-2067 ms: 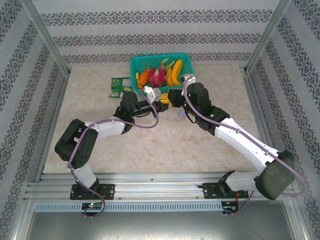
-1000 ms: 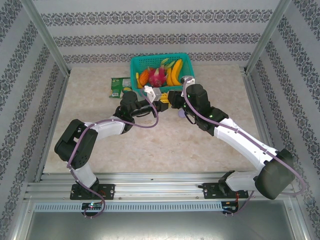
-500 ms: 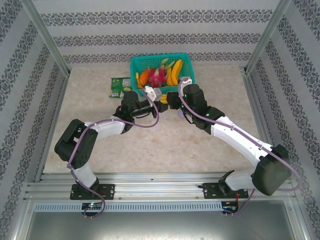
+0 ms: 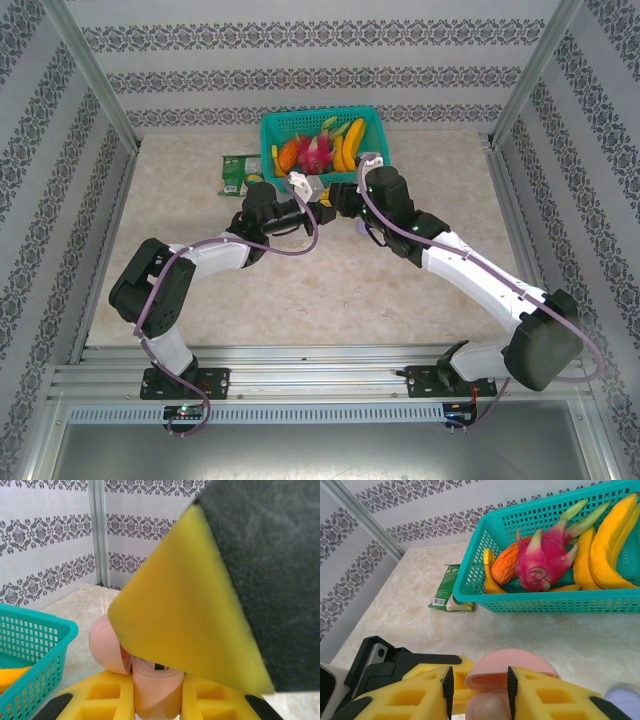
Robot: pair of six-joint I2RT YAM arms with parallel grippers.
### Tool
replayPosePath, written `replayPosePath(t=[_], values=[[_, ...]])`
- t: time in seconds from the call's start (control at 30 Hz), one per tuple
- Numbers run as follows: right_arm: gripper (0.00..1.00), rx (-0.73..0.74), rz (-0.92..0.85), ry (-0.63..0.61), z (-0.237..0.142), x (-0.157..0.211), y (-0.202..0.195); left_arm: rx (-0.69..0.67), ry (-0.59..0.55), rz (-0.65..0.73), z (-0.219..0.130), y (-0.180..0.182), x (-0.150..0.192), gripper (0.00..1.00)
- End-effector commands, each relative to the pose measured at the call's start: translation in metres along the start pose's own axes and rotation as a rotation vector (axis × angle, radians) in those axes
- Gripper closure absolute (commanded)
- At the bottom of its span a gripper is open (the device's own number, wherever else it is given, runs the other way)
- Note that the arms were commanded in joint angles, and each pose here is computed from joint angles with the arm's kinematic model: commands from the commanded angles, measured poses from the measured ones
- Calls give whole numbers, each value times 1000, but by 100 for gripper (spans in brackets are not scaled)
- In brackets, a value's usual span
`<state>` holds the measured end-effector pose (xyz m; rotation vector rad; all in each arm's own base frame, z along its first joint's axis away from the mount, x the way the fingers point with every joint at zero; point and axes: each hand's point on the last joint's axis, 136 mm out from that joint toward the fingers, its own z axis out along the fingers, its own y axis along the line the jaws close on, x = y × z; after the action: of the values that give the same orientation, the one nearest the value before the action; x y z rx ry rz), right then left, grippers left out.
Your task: Insert the wireless bluetooth earbuds into the charging case
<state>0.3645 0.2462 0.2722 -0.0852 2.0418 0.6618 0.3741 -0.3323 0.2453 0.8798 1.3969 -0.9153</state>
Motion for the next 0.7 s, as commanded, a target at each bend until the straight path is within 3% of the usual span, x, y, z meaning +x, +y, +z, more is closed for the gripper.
replayPosePath(t=[0.0, 0.27, 0.4, 0.67], values=[[61, 10, 30, 7, 0, -7, -4, 47, -132, 118, -4, -17, -48, 100], [55, -102, 81, -80, -34, -48, 22, 35, -114, 108, -5, -16, -37, 100], [54, -114, 153, -82, -41, -61, 10, 39, -106, 98, -5, -16, -33, 100], [59, -38, 277, 121, -7, -50, -39, 55, -70, 74, -10, -22, -21, 100]])
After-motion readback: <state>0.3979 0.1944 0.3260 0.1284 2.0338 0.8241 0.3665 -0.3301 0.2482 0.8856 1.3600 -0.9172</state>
